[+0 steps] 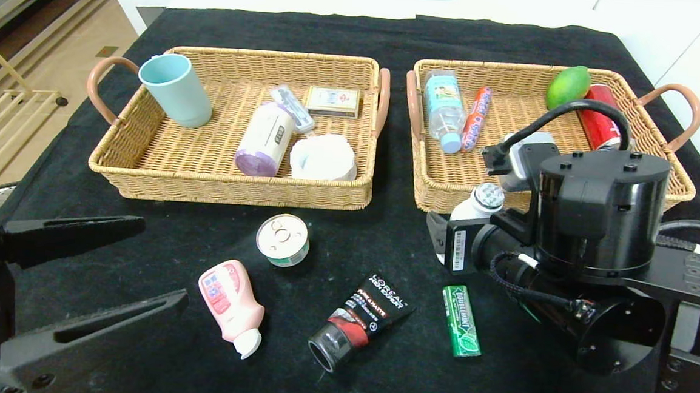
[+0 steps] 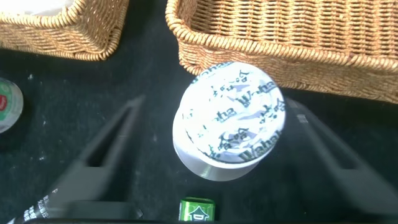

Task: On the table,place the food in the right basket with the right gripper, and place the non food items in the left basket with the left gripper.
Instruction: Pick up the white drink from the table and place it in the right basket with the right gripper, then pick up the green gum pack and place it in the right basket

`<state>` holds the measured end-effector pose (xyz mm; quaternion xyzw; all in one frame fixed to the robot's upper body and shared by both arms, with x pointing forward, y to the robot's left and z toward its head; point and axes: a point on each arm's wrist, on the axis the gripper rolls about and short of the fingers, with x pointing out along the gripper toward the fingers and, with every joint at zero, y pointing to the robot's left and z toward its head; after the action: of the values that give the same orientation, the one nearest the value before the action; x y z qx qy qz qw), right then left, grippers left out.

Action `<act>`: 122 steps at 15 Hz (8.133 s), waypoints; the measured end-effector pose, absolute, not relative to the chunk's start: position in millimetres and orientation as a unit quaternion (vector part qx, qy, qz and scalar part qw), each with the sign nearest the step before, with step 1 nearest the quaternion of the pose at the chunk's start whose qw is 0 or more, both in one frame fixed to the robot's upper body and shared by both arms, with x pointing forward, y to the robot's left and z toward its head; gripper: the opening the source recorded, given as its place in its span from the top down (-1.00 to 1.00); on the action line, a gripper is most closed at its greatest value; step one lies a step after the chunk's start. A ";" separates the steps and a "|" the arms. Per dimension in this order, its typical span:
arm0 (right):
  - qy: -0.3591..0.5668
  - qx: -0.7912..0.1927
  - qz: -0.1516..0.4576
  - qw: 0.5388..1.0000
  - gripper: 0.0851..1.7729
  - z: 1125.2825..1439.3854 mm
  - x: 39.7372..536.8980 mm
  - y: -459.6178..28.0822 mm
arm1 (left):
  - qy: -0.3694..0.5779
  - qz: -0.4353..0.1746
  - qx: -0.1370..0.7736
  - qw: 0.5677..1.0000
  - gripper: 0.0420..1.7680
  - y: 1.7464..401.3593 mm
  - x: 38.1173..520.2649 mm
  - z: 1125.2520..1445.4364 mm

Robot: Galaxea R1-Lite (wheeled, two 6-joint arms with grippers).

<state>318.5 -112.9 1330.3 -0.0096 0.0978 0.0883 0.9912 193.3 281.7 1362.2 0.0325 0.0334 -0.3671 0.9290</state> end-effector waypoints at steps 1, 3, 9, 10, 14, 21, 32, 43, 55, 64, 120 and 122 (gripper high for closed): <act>0.098 -0.010 0.088 0.991 -0.43 1329.9 318.7 -112.8 | 0.033 -0.367 0.033 0.929 -0.94 281.7 193.2 1362.2; 0.099 -0.010 0.087 0.991 -0.10 1329.6 319.2 -113.1 | 0.033 -0.367 0.033 0.929 -0.94 281.7 193.1 1362.6; 0.100 -0.011 0.087 0.991 0.04 1328.6 319.6 -113.2 | 0.032 -0.367 0.033 0.929 -0.94 281.9 192.7 1362.7; 0.100 -0.011 0.087 0.991 0.04 1328.4 319.6 -113.1 | 0.032 -0.367 0.033 0.929 -0.94 282.0 192.4 1362.6; 0.101 -0.011 0.085 0.991 0.05 1327.6 321.5 -113.6 | 0.031 -0.368 0.034 0.929 -0.94 281.9 192.3 1362.3; 0.095 -0.013 0.096 0.991 0.05 1337.4 311.7 -116.9 | 0.031 -0.368 0.034 0.929 -0.94 281.9 192.4 1362.5; 0.045 0.007 0.109 0.993 0.06 1382.3 281.4 -143.0 | 0.036 -0.367 0.034 0.929 -0.94 281.3 194.2 1360.8; -0.018 0.033 0.043 0.998 0.06 1437.3 328.0 -154.8 | 0.033 -0.364 0.034 0.930 -0.94 282.2 193.0 1362.1; -0.032 0.036 -0.038 0.998 0.06 1439.3 424.9 -170.4 | 0.023 -0.358 0.036 0.933 -0.94 283.8 190.3 1364.9; -0.013 0.029 -0.060 0.998 0.06 1416.0 458.8 -172.0 | 0.024 -0.358 0.036 0.933 -0.94 283.9 190.4 1364.3; 0.321 -0.047 0.065 0.944 -0.92 1297.7 287.5 -97.2 | 0.027 -0.346 0.044 0.937 -0.94 285.6 192.7 1362.4; 0.324 -0.046 0.061 0.943 -0.92 1295.7 289.4 -97.3 | 0.027 -0.346 0.044 0.937 -0.94 285.6 192.7 1362.4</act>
<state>289.4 -97.3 1295.7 -0.0462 0.3238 0.0613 0.9430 192.7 285.6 1362.4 0.0441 0.0266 -0.3461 0.9368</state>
